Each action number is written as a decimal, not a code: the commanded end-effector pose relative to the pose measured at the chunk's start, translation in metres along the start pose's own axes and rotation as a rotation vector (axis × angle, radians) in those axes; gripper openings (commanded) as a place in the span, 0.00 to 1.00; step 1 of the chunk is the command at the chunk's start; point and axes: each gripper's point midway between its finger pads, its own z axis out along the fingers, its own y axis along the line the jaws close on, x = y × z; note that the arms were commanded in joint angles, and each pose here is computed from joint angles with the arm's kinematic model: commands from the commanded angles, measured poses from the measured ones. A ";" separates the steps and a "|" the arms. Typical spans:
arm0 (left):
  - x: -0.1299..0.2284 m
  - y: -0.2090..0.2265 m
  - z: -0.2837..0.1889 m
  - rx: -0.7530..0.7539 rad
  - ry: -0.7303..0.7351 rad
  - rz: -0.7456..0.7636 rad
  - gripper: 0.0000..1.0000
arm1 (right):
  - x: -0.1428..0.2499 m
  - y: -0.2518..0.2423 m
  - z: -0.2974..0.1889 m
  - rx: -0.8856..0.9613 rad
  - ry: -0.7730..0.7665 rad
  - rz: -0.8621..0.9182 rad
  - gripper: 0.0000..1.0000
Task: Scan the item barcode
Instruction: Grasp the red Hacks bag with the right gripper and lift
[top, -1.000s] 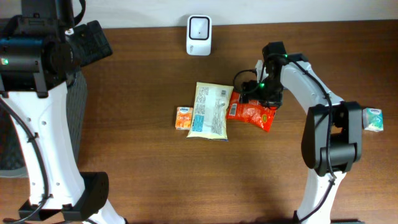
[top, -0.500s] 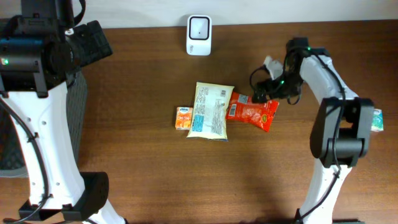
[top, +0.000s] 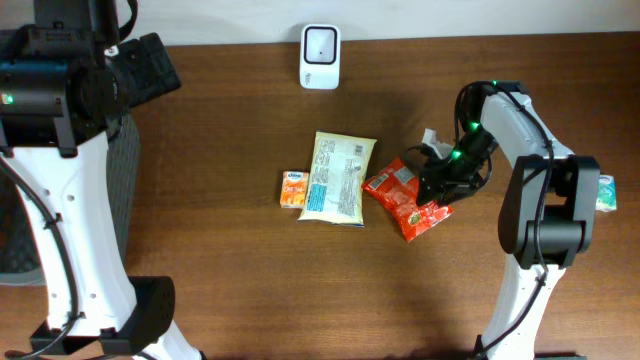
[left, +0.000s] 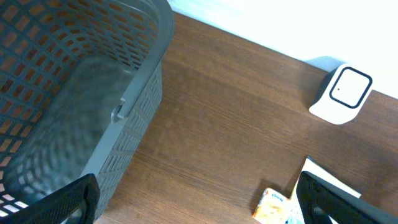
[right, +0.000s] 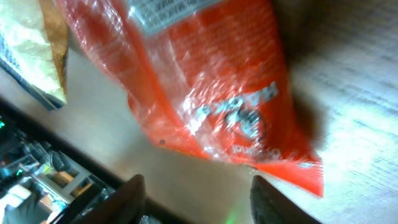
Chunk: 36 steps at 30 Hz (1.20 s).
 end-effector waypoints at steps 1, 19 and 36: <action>0.000 0.001 0.000 -0.007 -0.001 0.012 0.99 | -0.018 -0.016 0.001 0.086 -0.059 -0.025 0.99; 0.000 0.001 0.000 -0.007 -0.001 0.012 0.99 | -0.026 0.010 0.060 -0.132 -0.134 -0.067 0.06; 0.000 0.001 0.000 -0.007 -0.001 0.012 0.99 | -0.008 -0.101 -0.141 0.785 -0.414 0.775 0.04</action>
